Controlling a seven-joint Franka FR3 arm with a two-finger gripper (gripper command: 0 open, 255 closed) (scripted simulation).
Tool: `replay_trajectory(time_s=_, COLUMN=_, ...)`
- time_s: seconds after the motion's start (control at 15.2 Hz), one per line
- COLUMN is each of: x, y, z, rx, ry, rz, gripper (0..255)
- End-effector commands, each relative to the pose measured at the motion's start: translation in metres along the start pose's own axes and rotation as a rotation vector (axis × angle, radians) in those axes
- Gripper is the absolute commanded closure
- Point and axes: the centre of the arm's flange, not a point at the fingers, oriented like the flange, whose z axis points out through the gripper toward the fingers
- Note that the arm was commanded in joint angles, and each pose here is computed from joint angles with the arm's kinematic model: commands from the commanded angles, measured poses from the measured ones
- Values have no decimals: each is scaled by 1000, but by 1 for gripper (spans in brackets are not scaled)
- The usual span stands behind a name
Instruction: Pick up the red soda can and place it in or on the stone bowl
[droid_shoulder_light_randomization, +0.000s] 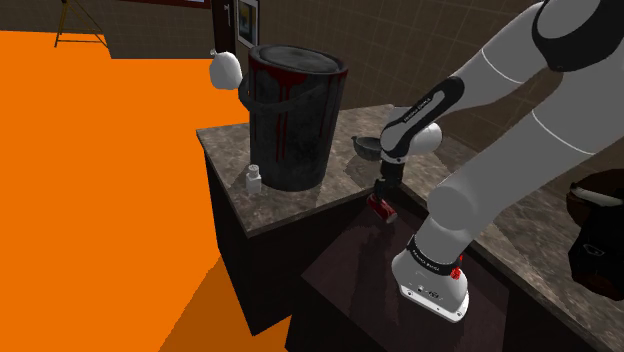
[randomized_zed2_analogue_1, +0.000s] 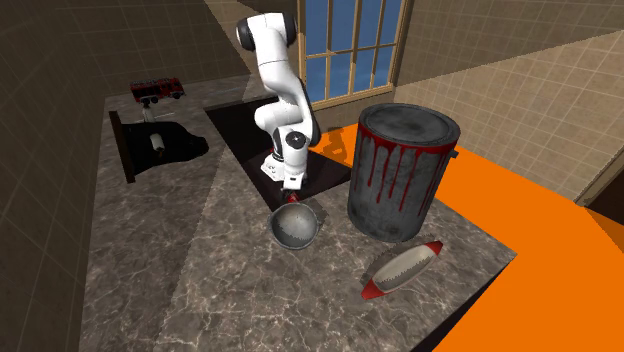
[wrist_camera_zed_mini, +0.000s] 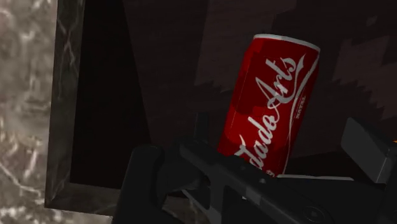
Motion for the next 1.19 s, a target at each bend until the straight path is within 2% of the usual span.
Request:
replay_trajectory(time_s=0.0, x=-1, y=0, z=12, rx=5, ry=-10, rz=5, gripper=0)
replay_trajectory(time_s=0.33, x=-2, y=0, z=41, rx=5, ry=-10, rz=5, gripper=0)
replay_trajectory(time_s=0.86, x=-2, y=0, z=41, rx=6, ry=-10, rz=5, gripper=0)
replay_trajectory(time_s=0.92, x=-2, y=0, z=41, rx=6, ry=-10, rz=5, gripper=255)
replay_trajectory(time_s=1.12, x=-2, y=0, z=41, rx=6, ry=-10, rz=5, gripper=255)
